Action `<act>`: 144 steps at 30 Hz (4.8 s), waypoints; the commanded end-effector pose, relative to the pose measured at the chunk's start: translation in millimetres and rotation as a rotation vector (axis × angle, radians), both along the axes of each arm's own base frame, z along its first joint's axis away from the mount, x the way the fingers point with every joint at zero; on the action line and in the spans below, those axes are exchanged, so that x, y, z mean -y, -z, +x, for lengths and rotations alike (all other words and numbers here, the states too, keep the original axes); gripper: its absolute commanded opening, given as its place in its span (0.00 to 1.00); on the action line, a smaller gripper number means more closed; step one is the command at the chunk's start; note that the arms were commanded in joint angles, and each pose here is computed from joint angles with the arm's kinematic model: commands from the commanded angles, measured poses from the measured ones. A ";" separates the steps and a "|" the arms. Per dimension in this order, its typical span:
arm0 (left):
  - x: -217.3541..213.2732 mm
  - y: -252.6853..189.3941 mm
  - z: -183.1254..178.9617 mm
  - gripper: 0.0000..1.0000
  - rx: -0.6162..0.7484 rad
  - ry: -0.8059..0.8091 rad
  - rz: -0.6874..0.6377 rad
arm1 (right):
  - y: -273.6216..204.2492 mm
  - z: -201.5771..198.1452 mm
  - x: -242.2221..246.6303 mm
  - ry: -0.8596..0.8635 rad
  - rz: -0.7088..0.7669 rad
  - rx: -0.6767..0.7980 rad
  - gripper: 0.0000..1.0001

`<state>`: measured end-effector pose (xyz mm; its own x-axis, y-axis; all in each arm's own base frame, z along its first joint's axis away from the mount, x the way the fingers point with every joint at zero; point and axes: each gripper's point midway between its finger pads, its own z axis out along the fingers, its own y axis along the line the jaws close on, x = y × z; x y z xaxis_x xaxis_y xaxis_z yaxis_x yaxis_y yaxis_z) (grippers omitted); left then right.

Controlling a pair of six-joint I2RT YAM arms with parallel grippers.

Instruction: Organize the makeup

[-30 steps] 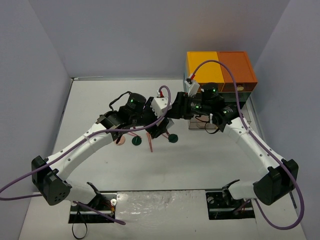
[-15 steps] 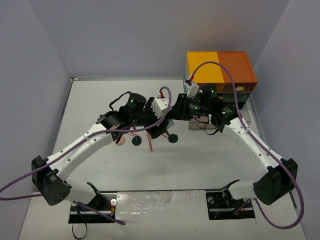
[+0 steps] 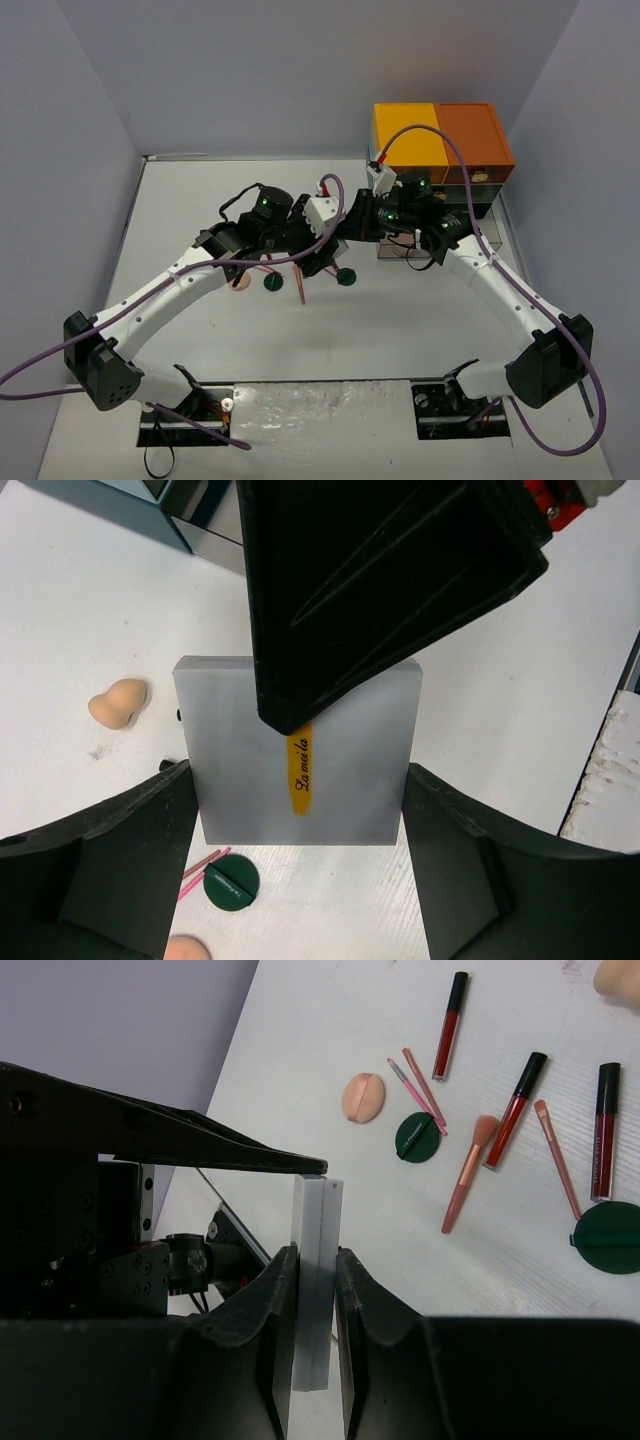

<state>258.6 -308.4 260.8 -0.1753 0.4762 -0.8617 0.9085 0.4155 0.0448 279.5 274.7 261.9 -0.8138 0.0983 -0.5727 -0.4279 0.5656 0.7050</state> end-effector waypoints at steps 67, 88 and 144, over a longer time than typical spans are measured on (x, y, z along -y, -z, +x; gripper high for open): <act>-239.1 46.3 53.7 0.97 0.074 -1.008 -0.058 | 136.3 167.9 406.9 1.472 0.134 -0.085 0.20; -238.0 43.3 51.3 0.97 0.082 -1.003 -0.064 | 112.1 120.6 366.5 1.246 -0.276 -0.057 0.60; -237.6 52.1 51.3 0.97 0.077 -1.001 -0.013 | 174.1 206.7 315.3 1.156 0.026 -0.009 0.74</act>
<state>298.0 -68.3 184.9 -0.5014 0.1364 -0.8544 0.1441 0.9869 0.0730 448.1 -34.4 40.4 -0.3410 0.7978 -0.4973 0.4637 0.6029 0.6492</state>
